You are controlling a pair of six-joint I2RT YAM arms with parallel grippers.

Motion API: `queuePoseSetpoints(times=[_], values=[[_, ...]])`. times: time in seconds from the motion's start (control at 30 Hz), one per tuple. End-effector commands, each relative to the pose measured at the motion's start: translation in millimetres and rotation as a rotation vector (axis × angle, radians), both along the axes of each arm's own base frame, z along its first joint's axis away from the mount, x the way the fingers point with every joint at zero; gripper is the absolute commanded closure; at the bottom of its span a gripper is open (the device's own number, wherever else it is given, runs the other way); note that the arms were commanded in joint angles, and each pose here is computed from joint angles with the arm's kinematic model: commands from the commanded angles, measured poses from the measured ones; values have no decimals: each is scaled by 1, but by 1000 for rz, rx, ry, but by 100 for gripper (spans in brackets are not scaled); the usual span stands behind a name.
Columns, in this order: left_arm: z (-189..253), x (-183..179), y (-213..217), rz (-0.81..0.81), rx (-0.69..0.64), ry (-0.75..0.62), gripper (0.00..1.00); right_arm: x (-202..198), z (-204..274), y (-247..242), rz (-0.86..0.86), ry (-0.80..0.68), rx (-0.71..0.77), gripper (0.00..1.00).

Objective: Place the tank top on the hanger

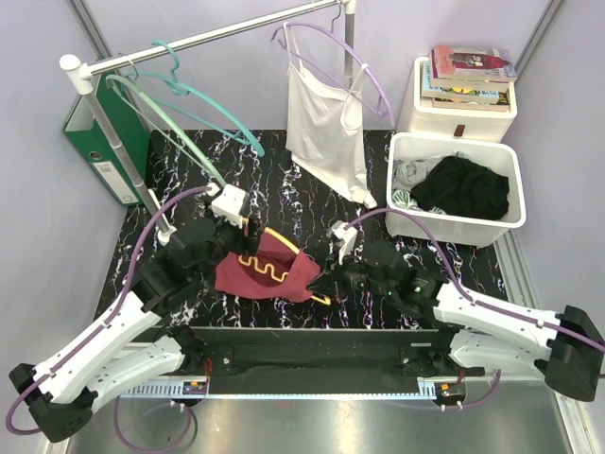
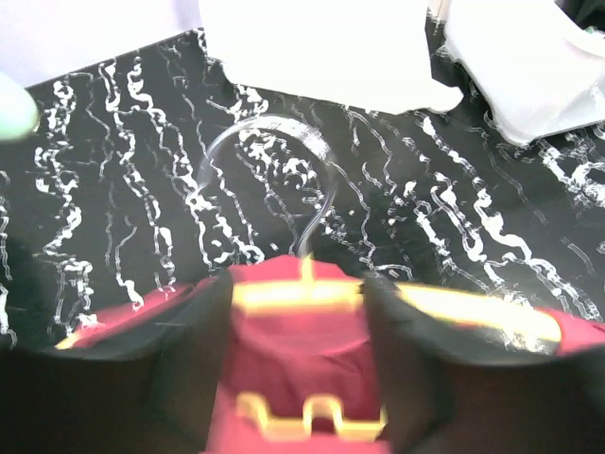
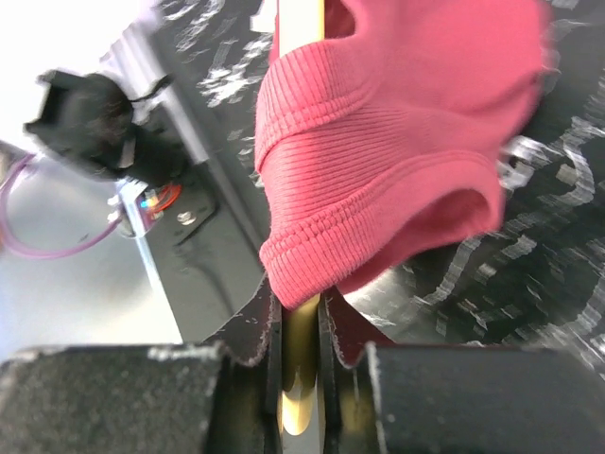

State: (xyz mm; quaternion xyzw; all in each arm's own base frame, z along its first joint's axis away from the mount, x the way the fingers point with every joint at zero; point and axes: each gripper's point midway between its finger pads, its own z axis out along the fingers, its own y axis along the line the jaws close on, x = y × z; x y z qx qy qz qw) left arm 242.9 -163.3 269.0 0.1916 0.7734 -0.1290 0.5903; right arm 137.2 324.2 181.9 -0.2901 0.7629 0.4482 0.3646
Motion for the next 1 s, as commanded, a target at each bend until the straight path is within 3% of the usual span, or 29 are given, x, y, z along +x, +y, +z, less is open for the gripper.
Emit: queuePoseSetpoints(times=[0.0, 0.07, 0.13, 0.47, 0.63, 0.97], values=[[24, 0, -8, -29, -74, -65, 21, 21, 30, -17, -155, -69, 73, 100], [24, 1, -7, -25, -73, -64, 5, 22, 29, -25, -186, -70, 57, 100], [24, 1, -7, -21, -75, -64, 1, 26, 20, -35, -229, -67, 13, 100], [35, 0, 14, 66, -81, -107, 1, 56, 43, -72, -427, -200, -80, 100], [40, -1, 23, 96, -98, -131, 1, 77, 82, -86, -516, -337, -90, 100], [42, -3, 23, 94, -102, -134, 1, 116, 154, -93, -579, -471, -47, 100]])
